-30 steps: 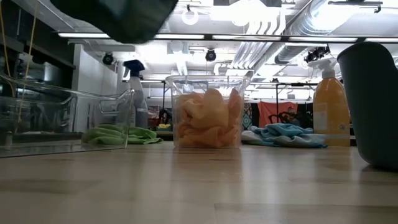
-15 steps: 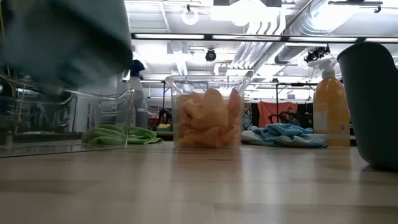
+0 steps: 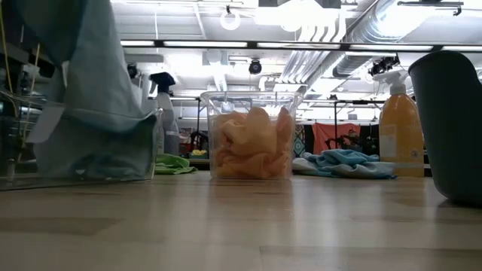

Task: Sort microfiber towel by color & place in baskets
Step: Put the light blue towel into the bottom transparent bin

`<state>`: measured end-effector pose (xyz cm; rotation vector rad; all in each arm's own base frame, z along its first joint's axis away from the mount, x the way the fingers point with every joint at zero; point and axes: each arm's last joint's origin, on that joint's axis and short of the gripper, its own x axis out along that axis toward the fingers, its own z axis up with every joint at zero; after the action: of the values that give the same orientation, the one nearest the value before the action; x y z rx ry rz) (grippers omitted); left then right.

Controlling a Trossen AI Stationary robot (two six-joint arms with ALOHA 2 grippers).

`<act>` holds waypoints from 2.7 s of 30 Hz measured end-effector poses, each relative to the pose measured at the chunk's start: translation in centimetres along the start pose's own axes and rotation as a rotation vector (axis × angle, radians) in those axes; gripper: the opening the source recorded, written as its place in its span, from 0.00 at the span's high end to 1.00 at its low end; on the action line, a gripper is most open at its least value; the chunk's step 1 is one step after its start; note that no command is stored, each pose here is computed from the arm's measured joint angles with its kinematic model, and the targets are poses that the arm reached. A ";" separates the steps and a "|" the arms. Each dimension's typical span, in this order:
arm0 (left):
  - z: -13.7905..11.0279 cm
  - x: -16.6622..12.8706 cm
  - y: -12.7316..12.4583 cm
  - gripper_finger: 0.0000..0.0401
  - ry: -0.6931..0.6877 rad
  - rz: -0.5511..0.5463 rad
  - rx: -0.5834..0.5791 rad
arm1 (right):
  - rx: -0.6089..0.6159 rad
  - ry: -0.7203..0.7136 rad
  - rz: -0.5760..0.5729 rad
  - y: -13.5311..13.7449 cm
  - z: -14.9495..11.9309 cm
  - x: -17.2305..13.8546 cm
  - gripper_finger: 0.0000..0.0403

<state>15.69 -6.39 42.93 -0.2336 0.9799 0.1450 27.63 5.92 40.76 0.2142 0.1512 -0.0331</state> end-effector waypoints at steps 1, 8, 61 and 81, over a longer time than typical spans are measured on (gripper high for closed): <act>0.2 0.4 -0.5 1.00 0.000 -0.007 0.033 | -0.003 0.000 0.000 0.0 0.0 0.0 0.56; 0.6 1.9 -3.1 1.00 0.021 -0.079 0.122 | -0.009 0.009 0.005 0.0 -0.1 0.0 0.56; -9.5 26.0 4.5 1.00 0.406 -0.048 0.505 | 0.065 -0.002 -0.091 -0.3 -0.2 0.0 0.56; -9.9 28.1 4.3 0.98 0.479 -0.057 0.503 | 0.062 0.037 -0.101 -0.4 -0.6 0.0 0.56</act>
<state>22.28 -4.33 13.60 0.1768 1.4470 -0.2209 27.54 5.63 40.12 0.2693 0.1983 -0.1347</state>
